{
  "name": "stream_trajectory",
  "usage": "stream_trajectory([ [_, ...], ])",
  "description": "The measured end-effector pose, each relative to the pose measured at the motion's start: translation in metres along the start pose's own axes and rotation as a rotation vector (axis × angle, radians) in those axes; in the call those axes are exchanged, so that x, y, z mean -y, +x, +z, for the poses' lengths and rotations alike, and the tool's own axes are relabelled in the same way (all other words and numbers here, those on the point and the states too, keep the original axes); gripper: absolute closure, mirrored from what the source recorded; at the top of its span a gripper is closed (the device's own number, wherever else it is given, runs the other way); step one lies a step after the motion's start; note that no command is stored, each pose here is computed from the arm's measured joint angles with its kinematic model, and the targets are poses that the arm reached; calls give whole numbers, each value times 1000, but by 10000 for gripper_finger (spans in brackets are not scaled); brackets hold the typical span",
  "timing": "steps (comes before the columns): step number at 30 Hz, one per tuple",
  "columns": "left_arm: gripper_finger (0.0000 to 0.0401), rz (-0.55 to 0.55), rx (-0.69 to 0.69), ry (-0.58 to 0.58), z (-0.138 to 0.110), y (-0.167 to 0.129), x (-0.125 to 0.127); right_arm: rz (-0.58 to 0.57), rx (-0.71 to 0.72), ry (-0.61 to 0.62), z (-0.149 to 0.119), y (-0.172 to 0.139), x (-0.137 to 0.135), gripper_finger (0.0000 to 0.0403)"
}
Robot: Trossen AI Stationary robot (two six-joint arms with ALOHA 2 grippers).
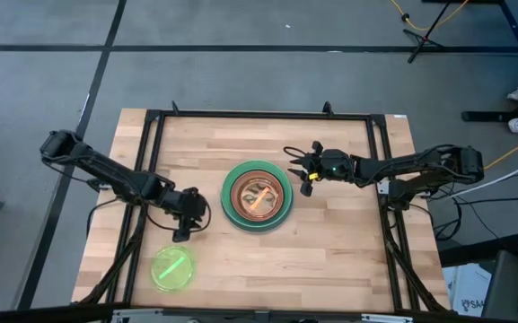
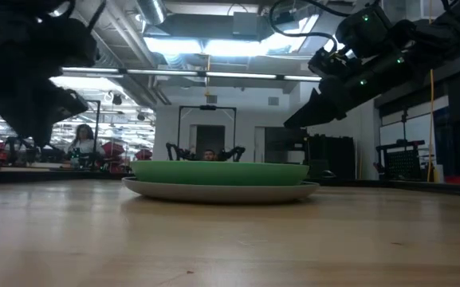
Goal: Stack plastic plates
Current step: Stack the light green plate on top of the orange plate
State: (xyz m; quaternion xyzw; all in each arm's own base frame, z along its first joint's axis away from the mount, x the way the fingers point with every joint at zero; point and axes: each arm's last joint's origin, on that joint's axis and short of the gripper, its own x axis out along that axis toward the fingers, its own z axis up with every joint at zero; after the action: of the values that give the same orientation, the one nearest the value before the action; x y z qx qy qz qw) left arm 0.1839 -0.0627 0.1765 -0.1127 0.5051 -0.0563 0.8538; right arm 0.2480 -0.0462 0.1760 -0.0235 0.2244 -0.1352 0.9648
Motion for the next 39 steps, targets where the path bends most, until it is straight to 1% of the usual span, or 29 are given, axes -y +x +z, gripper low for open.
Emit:
stream_trajectory([
  [7,299,-38,-18,43,-12,5,11,-3,24,6,2,0,0,281],
  [10,299,-43,-16,55,-13,5,13,-3,23,5,2,0,0,281],
  [12,299,-49,10,59,-11,5,14,-3,23,-1,2,0,0,281],
  [14,299,-24,21,52,-11,5,14,-3,23,-13,2,0,0,281],
  [18,299,16,40,-47,-10,5,12,-3,20,-2,2,0,0,281],
  [22,290,-3,29,-109,-11,5,14,-2,17,3,2,0,0,281],
  [26,270,-55,-5,-110,-16,5,22,-2,17,5,2,0,0,281],
  [30,263,-68,-36,-79,-23,5,30,-2,17,5,2,0,0,281],
  [34,262,-63,-51,-111,-30,4,38,-2,17,5,2,0,0,281],
  [37,262,-80,-72,-158,-37,3,46,-2,15,5,2,0,0,281],
  [39,262,-89,-89,-167,-43,2,52,-2,16,5,2,0,0,281],
])
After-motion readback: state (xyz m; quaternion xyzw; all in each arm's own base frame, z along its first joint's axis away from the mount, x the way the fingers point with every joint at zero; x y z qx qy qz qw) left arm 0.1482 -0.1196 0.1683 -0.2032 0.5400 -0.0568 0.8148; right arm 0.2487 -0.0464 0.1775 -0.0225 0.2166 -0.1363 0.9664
